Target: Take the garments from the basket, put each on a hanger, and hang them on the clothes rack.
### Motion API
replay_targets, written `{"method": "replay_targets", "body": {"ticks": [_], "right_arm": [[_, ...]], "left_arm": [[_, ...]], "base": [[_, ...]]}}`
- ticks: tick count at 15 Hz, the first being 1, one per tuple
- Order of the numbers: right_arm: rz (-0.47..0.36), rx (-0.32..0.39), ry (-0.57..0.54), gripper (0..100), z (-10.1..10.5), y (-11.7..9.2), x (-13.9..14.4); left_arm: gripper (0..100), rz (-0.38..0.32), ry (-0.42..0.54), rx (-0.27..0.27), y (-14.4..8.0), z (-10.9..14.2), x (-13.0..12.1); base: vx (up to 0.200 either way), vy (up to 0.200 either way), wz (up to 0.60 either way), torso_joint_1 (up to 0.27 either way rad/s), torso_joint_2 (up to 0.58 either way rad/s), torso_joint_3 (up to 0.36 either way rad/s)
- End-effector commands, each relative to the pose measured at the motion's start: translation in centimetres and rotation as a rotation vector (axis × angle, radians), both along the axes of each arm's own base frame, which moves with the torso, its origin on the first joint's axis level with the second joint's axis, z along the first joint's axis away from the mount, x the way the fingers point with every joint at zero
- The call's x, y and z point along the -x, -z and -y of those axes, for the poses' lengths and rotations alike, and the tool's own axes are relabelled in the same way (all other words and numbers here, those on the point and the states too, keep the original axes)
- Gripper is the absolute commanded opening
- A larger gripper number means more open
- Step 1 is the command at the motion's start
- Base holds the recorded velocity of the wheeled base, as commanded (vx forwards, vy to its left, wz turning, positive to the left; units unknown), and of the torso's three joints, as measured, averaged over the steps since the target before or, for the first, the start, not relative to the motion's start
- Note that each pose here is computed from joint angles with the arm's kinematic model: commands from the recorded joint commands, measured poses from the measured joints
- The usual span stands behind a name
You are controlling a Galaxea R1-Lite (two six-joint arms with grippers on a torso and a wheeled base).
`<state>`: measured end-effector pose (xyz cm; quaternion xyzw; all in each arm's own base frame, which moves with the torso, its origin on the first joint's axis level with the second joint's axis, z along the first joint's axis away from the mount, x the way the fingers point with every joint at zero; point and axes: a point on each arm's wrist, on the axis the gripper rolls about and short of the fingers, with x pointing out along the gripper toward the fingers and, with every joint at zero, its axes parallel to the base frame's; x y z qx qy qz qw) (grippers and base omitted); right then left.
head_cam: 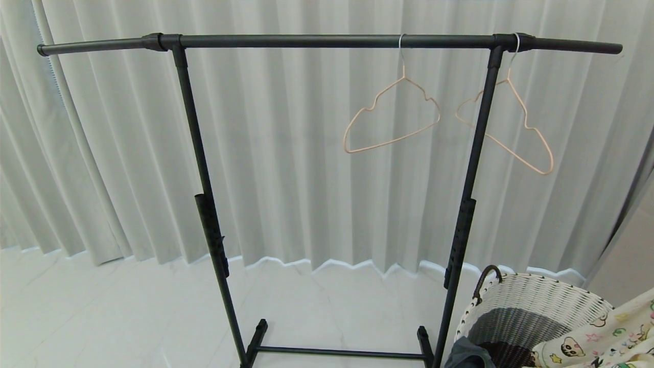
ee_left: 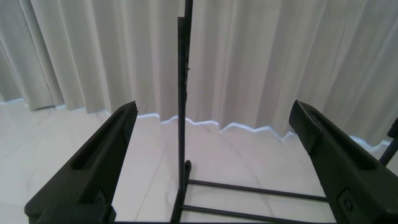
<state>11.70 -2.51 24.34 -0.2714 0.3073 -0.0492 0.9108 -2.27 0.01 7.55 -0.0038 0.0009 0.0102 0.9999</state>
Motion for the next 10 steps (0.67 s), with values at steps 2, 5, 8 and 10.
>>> {"method": "replay_targets", "body": {"ticks": [2, 5, 8, 10], "right_arm": [[0.136, 0.028, -0.003, 0, -0.5, -2.3, 2.6], [0.177, 0.032, -0.023, 0, -0.9, -2.9, 3.4], [0.229, 0.03, -0.121, 0, -1.7, -4.6, 3.5], [0.233, 0.016, -0.185, 0, -2.2, -5.3, 3.6]], "left_arm": [[100, 0.0, -0.001, 0.002, 0.0, 0.0, 0.0], [100, 0.0, -0.001, 0.0, 0.0, 0.0, 0.0], [100, 0.0, -0.001, 0.0, 0.0, 0.0, 0.0], [100, 0.0, -0.001, 0.0, 0.0, 0.0, 0.0]], "base": [[-0.1, 0.0, 0.0, 0.001, 0.0, 0.001], [-0.2, 0.0, 0.0, 0.006, 0.0, -0.001], [-0.2, 0.0, 0.0, 0.002, 0.0, 0.004], [-0.2, 0.0, 0.0, 0.0, 0.0, 0.005]]}}
